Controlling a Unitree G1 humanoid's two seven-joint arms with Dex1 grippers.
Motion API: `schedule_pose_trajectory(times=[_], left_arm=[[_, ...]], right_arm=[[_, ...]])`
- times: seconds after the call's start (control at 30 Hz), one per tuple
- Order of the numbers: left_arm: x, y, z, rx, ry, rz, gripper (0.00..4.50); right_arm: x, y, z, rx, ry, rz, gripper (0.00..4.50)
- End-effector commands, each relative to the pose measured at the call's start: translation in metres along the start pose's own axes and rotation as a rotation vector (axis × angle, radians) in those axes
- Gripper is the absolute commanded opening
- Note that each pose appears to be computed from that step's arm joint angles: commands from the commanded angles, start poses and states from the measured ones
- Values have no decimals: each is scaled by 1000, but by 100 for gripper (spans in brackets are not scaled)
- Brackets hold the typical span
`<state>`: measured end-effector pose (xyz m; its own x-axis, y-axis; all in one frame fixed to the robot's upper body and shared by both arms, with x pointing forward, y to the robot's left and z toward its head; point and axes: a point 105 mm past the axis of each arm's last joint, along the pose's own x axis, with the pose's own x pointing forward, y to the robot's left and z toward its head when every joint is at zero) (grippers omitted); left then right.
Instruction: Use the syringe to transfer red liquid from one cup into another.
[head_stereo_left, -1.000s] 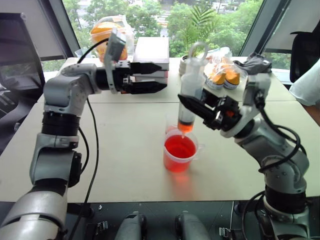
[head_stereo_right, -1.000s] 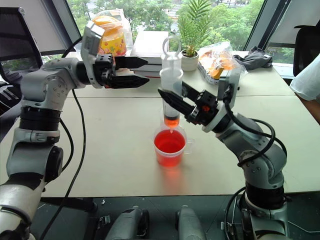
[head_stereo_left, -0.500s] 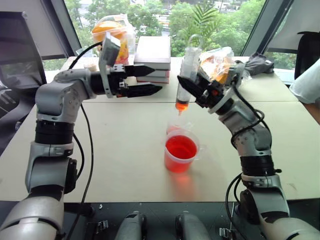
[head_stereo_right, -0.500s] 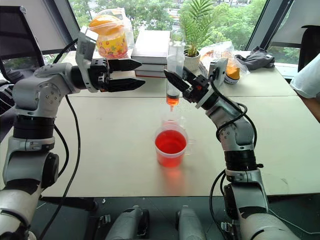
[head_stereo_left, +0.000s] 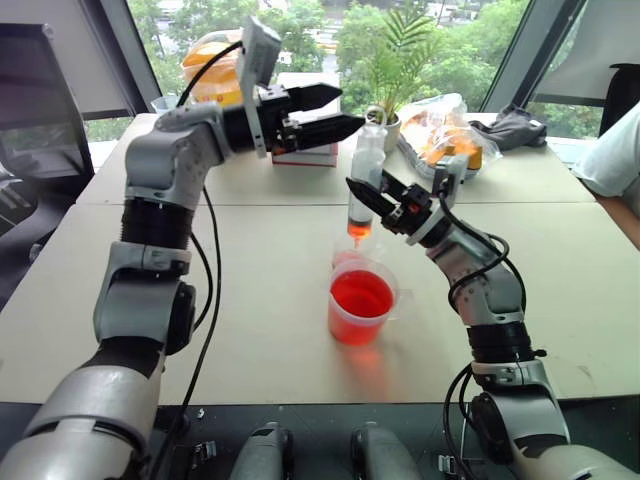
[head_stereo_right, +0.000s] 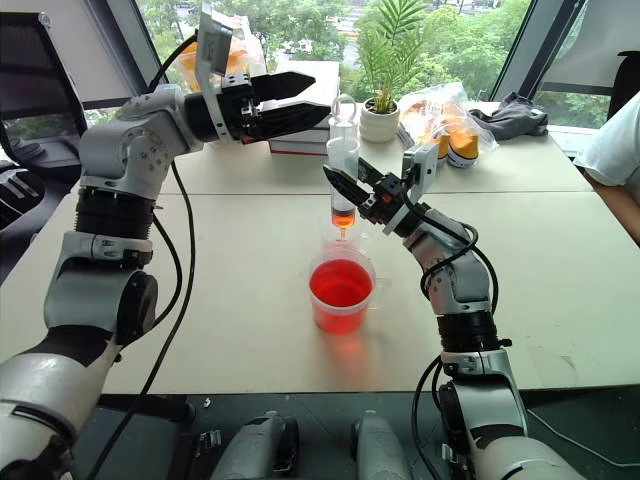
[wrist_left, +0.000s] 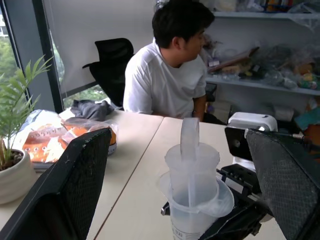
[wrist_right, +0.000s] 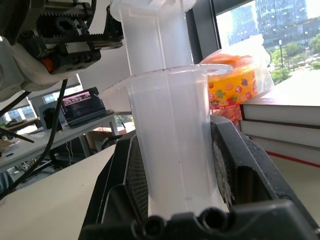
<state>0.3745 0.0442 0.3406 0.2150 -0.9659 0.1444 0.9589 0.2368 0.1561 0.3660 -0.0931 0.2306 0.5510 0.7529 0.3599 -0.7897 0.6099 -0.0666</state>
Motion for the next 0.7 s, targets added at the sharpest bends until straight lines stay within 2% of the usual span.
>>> schedule_pose_trajectory(times=[0.03,0.13,0.37,0.7], left_arm=[[9,-4,13,46,-17,-40,438],[15,-5,8,36,-6,-54,357],[16,-5,-3,30,37,-66,9],[15,-9,-18,37,69,-82,3]], right_arm=[[4,7,16,-50,-51,29,139],[4,7,16,-55,-49,31,139],[5,8,18,-62,-50,36,139],[6,12,34,-90,-77,50,139]])
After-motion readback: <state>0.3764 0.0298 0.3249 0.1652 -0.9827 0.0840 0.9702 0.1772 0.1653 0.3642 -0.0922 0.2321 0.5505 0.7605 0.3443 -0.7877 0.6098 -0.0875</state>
